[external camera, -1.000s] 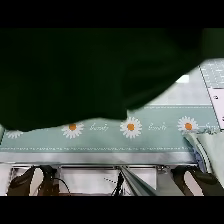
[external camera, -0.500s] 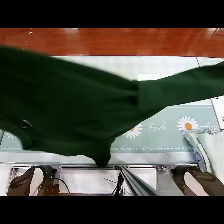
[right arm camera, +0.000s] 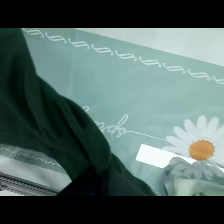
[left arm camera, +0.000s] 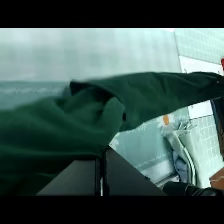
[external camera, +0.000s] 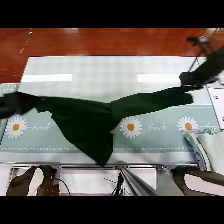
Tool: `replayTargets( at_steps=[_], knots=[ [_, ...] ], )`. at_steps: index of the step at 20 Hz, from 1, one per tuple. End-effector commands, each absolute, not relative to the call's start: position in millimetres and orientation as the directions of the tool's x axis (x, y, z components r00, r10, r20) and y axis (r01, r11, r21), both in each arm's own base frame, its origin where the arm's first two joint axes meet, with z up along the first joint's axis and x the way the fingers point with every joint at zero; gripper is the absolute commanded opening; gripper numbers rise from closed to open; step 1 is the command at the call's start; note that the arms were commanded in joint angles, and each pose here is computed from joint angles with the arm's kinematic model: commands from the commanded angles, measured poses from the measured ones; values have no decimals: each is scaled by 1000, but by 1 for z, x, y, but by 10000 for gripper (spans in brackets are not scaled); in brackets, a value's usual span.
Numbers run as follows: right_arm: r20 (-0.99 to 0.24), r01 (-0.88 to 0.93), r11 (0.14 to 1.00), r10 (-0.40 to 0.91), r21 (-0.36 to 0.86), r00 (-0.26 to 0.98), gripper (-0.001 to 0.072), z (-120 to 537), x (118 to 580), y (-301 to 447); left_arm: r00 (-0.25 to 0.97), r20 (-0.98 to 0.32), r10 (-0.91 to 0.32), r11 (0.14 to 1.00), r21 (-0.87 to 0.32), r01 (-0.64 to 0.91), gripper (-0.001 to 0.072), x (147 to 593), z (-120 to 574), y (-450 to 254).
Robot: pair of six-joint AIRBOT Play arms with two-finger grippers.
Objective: Fold the shirts.
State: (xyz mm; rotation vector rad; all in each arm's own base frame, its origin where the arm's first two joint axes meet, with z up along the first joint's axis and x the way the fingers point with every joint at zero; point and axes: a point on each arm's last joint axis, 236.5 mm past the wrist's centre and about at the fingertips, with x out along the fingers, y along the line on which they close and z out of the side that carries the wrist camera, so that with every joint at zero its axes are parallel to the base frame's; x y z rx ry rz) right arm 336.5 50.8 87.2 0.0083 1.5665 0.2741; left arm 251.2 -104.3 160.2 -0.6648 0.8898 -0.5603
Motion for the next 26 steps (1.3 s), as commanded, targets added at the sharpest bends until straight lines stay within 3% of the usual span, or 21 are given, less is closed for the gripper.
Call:
replayTargets(
  at_steps=[1, 9, 10, 11, 12, 15, 18, 20, 21, 24, 26],
  knots=[
    [-968, -152, 965, 192, 216, -159, 31, 22, 354, 62, 455, -538, -709, 644, -758, 108, 21, 253, 97, -106],
    [-977, -87, 975, 196, 204, -89, 34, -48, 406, 65, 433, -568, -700, 642, -766, 32, 21, 268, 56, -96],
    [-978, -88, 976, 195, 201, -74, 96, -48, 410, 64, 432, -570, -699, 641, -767, 27, 21, 269, 53, -95],
    [-978, -99, 974, 196, 202, -66, 264, -45, 411, 63, 433, -571, -697, 641, -767, 19, 20, 271, 51, -94],
    [-979, -125, 971, 195, 202, -65, 377, -38, 408, 60, 434, -573, -695, 641, -768, 13, 21, 273, 50, -93],
    [-980, -142, 969, 199, 201, -29, 418, 1, 396, 49, 432, -574, -696, 640, -768, 10, 21, 273, 48, -92],
    [-963, -73, 973, 226, 217, 149, 444, 49, 403, 45, 432, -573, -696, 640, -769, 11, 20, 273, 48, -93],
    [-938, -44, 955, 295, 292, 184, 451, 52, 387, 60, 432, -573, -696, 641, -768, 14, 20, 273, 48, -93],
    [-920, -27, 934, 355, 356, 166, 501, 43, 371, 75, 431, -573, -697, 646, -762, 30, 21, 273, 48, -93],
    [-792, 77, 793, 587, 604, 167, 529, 18, 334, 132, 432, -573, -696, 648, -761, 35, 21, 273, 48, -93],
    [-744, 137, 736, 627, 663, 232, 530, 3, 327, 150, 432, -573, -697, 653, -755, 52, 20, 273, 48, -93]
  ],
)
